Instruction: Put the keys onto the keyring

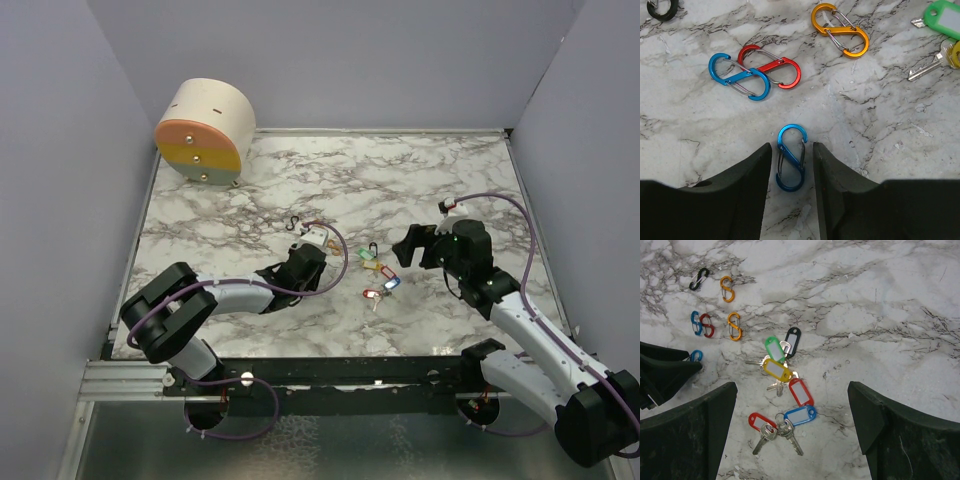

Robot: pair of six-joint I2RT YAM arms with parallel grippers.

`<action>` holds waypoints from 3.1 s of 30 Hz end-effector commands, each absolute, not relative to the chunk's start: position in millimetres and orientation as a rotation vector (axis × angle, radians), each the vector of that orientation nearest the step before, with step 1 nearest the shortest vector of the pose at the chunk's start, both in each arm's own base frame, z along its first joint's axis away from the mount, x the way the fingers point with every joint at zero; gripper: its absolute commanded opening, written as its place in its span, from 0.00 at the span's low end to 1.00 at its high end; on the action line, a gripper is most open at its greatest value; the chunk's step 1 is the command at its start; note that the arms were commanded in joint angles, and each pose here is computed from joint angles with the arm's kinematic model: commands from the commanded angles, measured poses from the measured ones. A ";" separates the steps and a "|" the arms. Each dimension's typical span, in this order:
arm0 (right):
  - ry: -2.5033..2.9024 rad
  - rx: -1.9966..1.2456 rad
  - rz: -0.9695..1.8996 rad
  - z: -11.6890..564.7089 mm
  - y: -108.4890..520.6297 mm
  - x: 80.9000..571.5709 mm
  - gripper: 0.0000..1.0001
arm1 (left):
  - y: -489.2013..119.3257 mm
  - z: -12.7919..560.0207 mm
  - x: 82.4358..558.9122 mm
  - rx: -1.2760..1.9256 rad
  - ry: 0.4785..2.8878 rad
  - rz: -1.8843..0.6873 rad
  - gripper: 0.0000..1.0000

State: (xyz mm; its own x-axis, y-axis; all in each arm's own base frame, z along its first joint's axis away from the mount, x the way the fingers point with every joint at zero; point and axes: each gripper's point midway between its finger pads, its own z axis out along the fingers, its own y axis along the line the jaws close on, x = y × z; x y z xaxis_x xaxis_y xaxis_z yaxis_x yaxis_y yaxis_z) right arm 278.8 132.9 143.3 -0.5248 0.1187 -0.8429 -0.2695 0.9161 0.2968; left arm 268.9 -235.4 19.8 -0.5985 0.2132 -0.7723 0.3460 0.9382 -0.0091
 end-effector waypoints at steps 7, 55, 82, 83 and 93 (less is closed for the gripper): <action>2.040 -0.120 0.507 149.3 136.2 280.8 0.94 | -232.5 10.4 264.0 0.413 2.271 -0.164 0.43; 2.235 -0.175 0.508 109.4 152.8 289.4 0.73 | -253.3 71.9 276.6 0.345 2.169 -0.272 0.00; 2.429 -0.237 0.423 72.5 178.3 259.7 0.45 | -246.7 68.6 271.1 0.325 2.176 -0.271 0.00; 2.430 -0.223 0.410 71.6 177.0 261.7 0.45 | -246.5 68.2 270.8 0.326 2.177 -0.271 0.00; 2.445 -0.140 0.368 59.6 181.3 281.1 0.39 | -243.7 69.1 269.1 0.322 2.173 -0.271 0.00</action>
